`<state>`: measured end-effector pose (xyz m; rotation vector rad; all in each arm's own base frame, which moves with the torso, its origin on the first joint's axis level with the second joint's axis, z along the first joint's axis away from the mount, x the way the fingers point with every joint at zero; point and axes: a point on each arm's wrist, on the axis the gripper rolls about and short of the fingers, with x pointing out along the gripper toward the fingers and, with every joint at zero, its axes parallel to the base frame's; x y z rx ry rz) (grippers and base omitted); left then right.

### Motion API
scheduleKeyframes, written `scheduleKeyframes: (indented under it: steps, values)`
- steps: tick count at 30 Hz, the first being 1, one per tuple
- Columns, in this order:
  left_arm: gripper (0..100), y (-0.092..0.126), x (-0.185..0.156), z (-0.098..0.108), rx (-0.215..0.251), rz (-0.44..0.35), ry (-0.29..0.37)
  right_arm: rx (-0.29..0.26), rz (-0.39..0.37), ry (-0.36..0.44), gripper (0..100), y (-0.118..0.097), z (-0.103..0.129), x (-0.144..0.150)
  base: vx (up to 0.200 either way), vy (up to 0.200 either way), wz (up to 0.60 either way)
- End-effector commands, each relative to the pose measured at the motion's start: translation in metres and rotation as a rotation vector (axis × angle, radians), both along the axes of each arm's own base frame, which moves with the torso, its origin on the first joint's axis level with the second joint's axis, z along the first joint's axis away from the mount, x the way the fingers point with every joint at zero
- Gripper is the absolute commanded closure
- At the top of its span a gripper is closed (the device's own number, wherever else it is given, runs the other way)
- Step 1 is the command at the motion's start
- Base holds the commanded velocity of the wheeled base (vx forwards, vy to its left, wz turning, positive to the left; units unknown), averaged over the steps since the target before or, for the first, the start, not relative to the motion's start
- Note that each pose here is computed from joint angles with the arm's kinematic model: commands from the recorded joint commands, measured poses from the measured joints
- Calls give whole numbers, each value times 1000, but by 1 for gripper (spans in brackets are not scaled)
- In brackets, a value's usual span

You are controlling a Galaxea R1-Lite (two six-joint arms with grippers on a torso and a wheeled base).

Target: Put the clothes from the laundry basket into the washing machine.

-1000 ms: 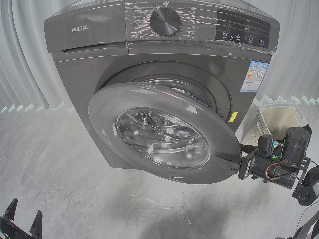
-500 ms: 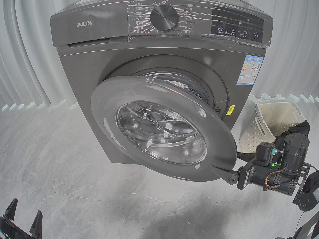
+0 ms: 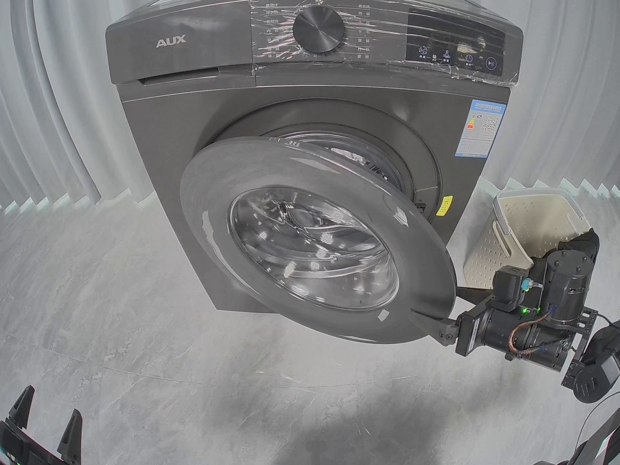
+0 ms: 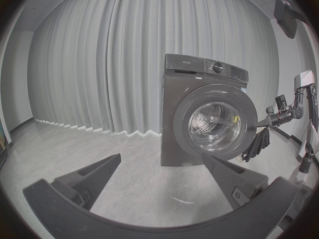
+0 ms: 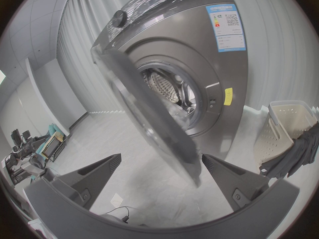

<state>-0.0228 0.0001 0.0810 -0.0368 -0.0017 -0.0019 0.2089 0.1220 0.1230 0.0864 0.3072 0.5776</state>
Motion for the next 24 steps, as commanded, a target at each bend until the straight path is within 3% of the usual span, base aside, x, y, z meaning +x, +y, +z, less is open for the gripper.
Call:
scheduleKeyframes:
  steps: [1, 8, 18, 19, 21, 24]
  values:
    - [0, 0, 0, -5, -2, -1, 0, -7, 42, 21, 0, 6, -5, -7, 0, 0, 0]
    - [0, 0, 0, -5, 0, -1, 0, 11, 156, 16, 0, 8, 0, -41, 0, 0, 0]
    - [0, 0, 0, -5, 0, -1, 0, 32, 148, -17, 0, 4, 8, -36, 0, 0, 0]
    - [0, 0, 0, -5, 0, -1, -1, 81, 178, -78, 0, 2, 23, -37, 0, 0, 0]
    - [0, 0, 0, -5, 0, -1, 0, 101, 168, -109, 0, -2, 31, -37, 0, 0, 0]
    - [0, 0, 0, -5, 0, -1, 0, 142, 60, -207, 0, -21, 58, -19, 0, 0, 0]
